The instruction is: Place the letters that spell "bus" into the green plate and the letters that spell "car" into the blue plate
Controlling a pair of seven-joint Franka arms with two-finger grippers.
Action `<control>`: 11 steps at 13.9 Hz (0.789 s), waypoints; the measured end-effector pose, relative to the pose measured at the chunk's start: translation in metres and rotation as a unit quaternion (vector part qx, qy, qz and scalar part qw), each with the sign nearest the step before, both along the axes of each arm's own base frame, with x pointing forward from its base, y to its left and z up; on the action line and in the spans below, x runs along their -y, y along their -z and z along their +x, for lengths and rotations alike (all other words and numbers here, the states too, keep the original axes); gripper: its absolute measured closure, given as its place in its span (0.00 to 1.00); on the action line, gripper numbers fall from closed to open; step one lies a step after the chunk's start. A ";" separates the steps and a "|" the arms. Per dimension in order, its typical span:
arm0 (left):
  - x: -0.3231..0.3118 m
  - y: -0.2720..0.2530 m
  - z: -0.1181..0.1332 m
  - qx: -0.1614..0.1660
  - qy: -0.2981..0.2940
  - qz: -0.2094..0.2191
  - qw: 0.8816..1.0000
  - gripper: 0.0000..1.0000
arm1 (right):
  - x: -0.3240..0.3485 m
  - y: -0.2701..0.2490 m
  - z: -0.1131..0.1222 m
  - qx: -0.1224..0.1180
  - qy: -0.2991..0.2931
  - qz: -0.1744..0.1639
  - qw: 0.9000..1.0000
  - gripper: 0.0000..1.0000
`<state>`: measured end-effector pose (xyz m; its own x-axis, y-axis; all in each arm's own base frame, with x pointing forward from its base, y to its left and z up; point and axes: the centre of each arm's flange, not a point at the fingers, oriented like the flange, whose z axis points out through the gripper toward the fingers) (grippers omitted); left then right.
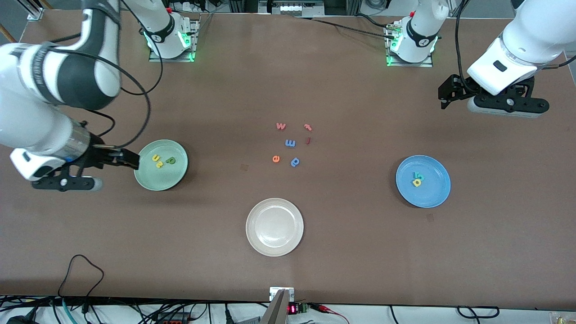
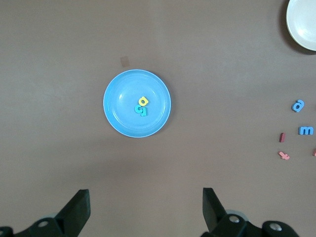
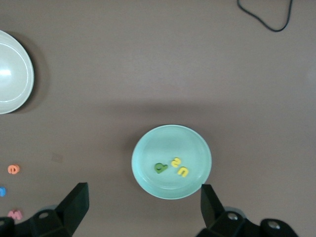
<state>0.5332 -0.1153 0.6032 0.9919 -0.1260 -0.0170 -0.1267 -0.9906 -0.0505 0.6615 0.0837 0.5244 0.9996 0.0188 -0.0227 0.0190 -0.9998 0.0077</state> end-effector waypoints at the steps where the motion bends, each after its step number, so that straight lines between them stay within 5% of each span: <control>1: 0.001 0.000 0.000 0.000 0.001 0.000 1.000 0.00 | 0.014 -0.012 -0.002 0.002 -0.009 -0.005 1.000 0.00; 6: 0.000 0.000 0.000 -0.001 0.000 0.000 1.000 0.00 | 0.087 -0.072 -0.029 0.014 -0.012 0.002 1.000 0.00; 11: -0.001 0.000 0.000 -0.001 -0.001 0.000 1.000 0.00 | 0.164 -0.071 -0.052 0.000 0.041 0.020 0.999 0.00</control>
